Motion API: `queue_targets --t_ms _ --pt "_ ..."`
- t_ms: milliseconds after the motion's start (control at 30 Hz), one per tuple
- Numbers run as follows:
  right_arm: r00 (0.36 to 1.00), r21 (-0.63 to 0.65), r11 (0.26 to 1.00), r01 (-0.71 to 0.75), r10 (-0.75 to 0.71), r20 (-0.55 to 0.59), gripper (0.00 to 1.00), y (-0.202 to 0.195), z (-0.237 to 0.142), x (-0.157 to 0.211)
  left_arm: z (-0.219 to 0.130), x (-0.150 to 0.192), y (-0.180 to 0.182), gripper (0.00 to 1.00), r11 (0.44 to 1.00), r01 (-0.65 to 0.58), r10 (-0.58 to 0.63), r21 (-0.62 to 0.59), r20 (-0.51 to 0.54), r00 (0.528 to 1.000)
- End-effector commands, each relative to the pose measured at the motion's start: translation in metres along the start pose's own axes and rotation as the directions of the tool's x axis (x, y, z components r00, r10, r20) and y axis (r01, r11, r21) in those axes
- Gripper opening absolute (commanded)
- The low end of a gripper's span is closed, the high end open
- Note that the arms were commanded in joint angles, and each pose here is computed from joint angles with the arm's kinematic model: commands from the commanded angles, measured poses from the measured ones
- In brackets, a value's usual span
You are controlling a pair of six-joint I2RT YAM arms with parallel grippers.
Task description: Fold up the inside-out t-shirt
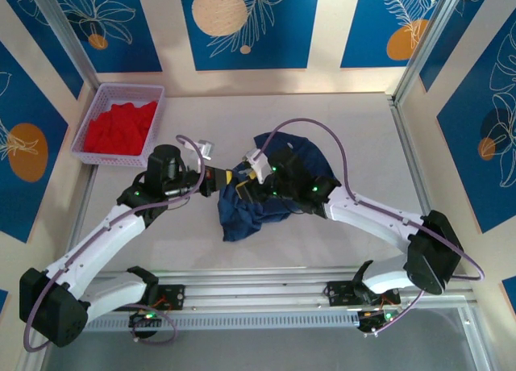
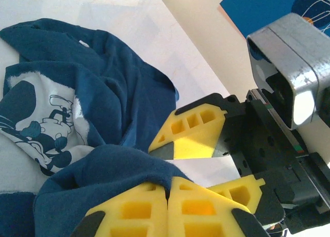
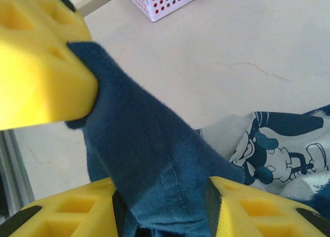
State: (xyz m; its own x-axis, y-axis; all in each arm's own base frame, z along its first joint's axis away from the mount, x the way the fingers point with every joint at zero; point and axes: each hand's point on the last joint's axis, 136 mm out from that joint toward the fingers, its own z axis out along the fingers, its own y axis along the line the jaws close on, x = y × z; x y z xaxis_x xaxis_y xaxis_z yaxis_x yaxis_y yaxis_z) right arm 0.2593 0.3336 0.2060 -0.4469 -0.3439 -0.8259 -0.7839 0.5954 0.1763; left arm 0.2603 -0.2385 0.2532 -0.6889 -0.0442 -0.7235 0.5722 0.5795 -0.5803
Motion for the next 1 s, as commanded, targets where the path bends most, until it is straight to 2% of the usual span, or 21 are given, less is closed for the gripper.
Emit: queue_targets --t_ms 0,233,333,633,800,967 --pt "0.999 0.039 0.999 0.003 -0.005 0.051 0.45 -0.004 0.002 -0.021 -0.004 -0.006 -0.011 0.0 0.998 -0.047 0.046 0.045 0.02 0.999" --pt "0.999 0.152 0.987 0.046 -0.049 0.013 0.46 -0.016 0.012 -0.008 -0.006 -0.009 -0.014 0.0 0.998 -0.043 0.042 0.043 0.029 0.999" --pt "0.995 0.17 0.981 0.095 -0.099 0.014 0.53 -0.008 0.013 -0.006 -0.007 -0.011 -0.013 0.0 0.998 -0.042 0.041 0.036 0.03 0.999" --pt "0.991 0.189 0.974 0.123 -0.13 0.025 0.55 -0.005 0.019 -0.007 -0.006 -0.01 -0.012 0.0 0.999 -0.037 0.036 0.033 0.026 0.999" --pt "0.993 0.309 0.944 0.113 -0.115 -0.013 0.47 -0.028 0.018 -0.002 -0.008 -0.011 -0.011 0.0 0.999 -0.038 0.037 0.019 0.03 0.999" --pt "0.993 0.356 0.928 0.114 -0.107 -0.039 0.41 -0.039 0.009 0.007 -0.01 -0.011 -0.009 0.0 0.999 -0.038 0.038 0.001 0.036 0.999"
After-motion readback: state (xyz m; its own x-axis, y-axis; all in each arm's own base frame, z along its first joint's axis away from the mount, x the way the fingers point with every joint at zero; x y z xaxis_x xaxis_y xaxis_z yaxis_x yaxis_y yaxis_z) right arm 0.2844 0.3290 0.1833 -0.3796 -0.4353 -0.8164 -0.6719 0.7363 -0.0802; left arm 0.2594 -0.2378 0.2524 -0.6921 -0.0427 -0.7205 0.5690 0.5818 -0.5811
